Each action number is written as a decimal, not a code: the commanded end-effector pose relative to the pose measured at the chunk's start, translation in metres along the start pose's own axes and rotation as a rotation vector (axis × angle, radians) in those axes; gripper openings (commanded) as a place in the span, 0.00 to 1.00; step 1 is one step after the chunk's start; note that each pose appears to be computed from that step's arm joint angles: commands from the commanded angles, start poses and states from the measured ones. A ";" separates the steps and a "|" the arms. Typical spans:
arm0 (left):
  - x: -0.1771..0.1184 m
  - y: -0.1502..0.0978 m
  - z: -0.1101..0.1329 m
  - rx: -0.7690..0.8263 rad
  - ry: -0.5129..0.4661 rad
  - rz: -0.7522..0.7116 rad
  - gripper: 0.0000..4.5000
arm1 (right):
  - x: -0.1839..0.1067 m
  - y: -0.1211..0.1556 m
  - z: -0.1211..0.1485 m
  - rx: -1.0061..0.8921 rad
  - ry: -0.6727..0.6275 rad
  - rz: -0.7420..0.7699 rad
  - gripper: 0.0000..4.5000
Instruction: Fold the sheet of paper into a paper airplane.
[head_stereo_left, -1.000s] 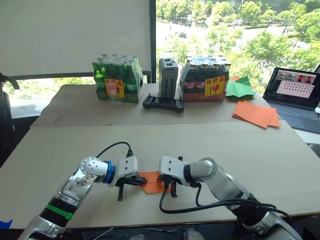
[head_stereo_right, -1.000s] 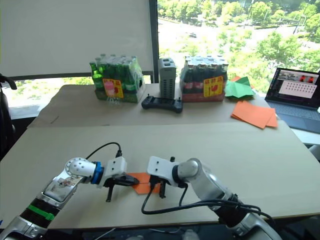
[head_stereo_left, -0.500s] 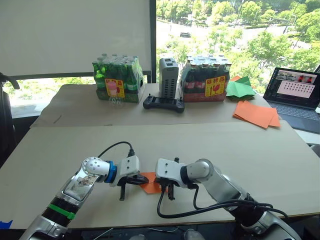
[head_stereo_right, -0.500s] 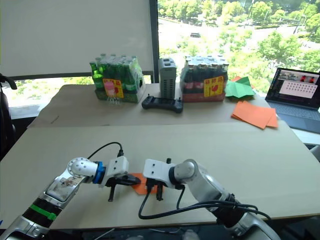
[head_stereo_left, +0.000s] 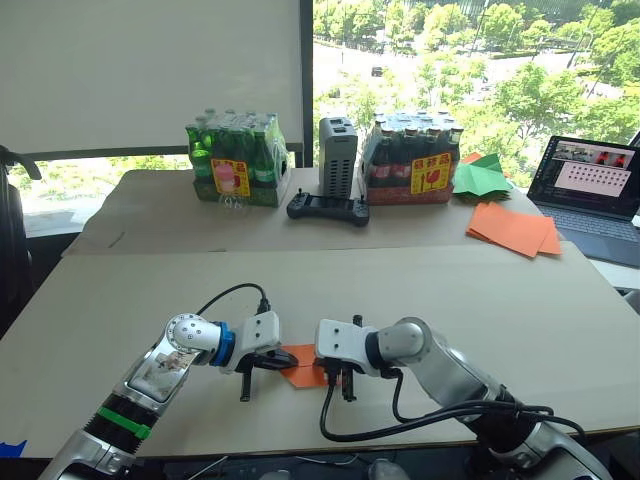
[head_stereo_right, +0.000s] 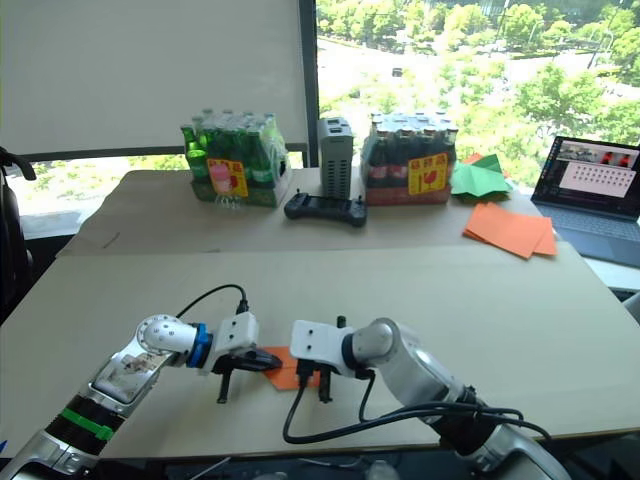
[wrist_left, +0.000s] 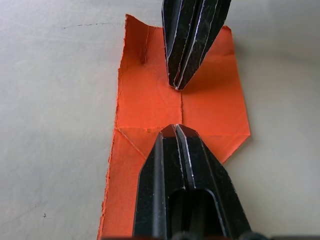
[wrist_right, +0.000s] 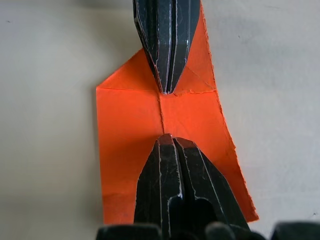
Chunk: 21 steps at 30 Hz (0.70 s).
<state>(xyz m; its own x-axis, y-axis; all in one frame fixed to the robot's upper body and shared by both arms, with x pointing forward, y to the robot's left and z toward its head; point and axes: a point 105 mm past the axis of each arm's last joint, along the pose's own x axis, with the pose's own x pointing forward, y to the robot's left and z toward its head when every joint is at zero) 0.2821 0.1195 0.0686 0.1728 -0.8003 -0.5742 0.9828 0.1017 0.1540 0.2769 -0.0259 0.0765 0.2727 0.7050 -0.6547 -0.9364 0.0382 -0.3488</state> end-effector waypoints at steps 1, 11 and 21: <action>0.001 -0.008 -0.026 -0.062 0.102 -0.029 0.00 | -0.001 0.011 -0.045 0.122 0.157 0.034 0.01; 0.001 -0.009 -0.026 -0.059 0.106 -0.032 0.00 | -0.010 0.014 -0.058 0.161 0.193 0.033 0.01; 0.001 -0.008 -0.027 -0.058 0.109 -0.029 0.00 | -0.024 0.017 -0.073 0.205 0.238 0.023 0.01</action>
<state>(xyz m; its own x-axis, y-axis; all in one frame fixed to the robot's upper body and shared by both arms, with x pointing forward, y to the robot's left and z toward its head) 0.2811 0.1173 0.0679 0.1620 -0.8000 -0.5777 0.9843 0.0893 0.1524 0.2728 -0.0554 0.0738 0.2907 0.6658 -0.6872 -0.9446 0.0854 -0.3168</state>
